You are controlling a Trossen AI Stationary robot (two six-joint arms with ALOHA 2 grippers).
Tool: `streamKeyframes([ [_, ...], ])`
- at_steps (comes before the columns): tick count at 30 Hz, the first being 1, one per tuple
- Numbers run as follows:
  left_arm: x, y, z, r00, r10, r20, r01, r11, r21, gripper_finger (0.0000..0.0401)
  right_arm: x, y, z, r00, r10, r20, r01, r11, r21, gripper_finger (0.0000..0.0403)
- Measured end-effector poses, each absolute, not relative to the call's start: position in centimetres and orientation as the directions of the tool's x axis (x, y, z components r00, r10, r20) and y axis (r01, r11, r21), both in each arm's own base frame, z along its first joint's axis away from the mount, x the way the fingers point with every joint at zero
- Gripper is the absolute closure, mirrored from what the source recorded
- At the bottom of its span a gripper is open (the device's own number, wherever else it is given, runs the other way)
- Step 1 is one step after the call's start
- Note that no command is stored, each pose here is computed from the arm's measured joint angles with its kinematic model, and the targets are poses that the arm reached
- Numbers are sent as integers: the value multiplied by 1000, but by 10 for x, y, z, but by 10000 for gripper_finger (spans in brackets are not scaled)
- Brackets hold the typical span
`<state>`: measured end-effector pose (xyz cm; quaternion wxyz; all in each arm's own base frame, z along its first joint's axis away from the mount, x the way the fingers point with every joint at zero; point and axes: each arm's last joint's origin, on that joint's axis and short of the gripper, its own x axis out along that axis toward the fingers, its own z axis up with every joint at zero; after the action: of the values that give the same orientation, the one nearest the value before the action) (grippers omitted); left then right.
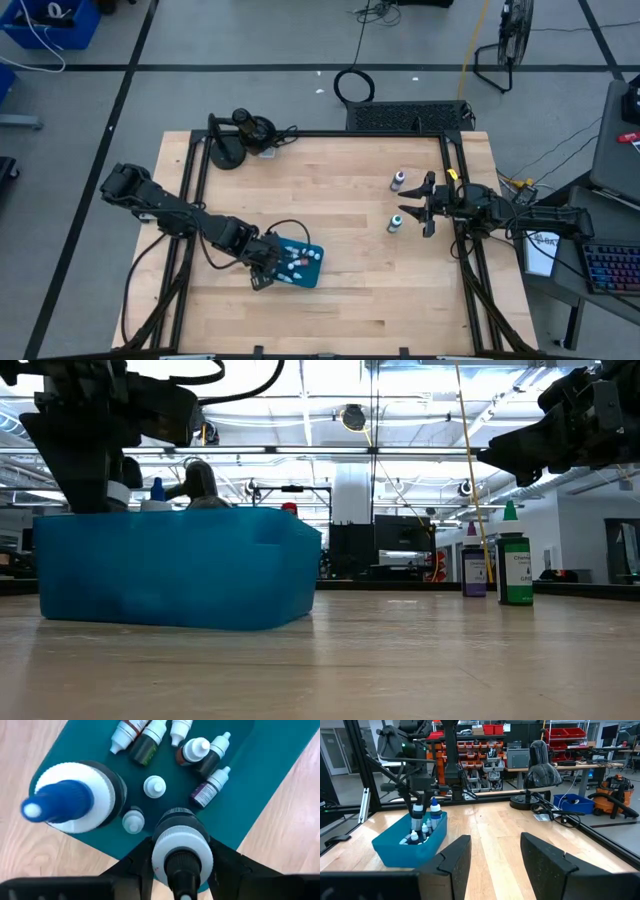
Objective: Pick & Place food coloring
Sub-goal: Put the large black coloring bottle into the blue bin, then put the large purple coloring bottle into the blue bin
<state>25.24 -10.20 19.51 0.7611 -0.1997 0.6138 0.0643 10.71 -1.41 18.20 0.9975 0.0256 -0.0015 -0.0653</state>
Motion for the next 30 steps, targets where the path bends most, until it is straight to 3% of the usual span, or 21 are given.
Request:
streamKeyframes([
  [8,255,-104,194,260,-168,-951,-330,910,-251,111,107,-14,182,991,-130,0,130,990,51,243],
  [13,256,-106,196,265,-227,-937,-316,898,-307,51,107,-14,182,992,-130,0,130,990,51,243],
  [22,254,-107,236,445,-371,-815,-76,891,-447,12,107,-14,182,991,-130,0,130,990,51,243],
  [27,230,-92,287,666,-259,-699,72,956,-286,11,107,-14,182,992,-130,0,130,990,51,243],
  [30,202,-75,315,796,-107,-596,39,991,-127,11,107,-14,182,992,-130,0,130,990,51,243],
])
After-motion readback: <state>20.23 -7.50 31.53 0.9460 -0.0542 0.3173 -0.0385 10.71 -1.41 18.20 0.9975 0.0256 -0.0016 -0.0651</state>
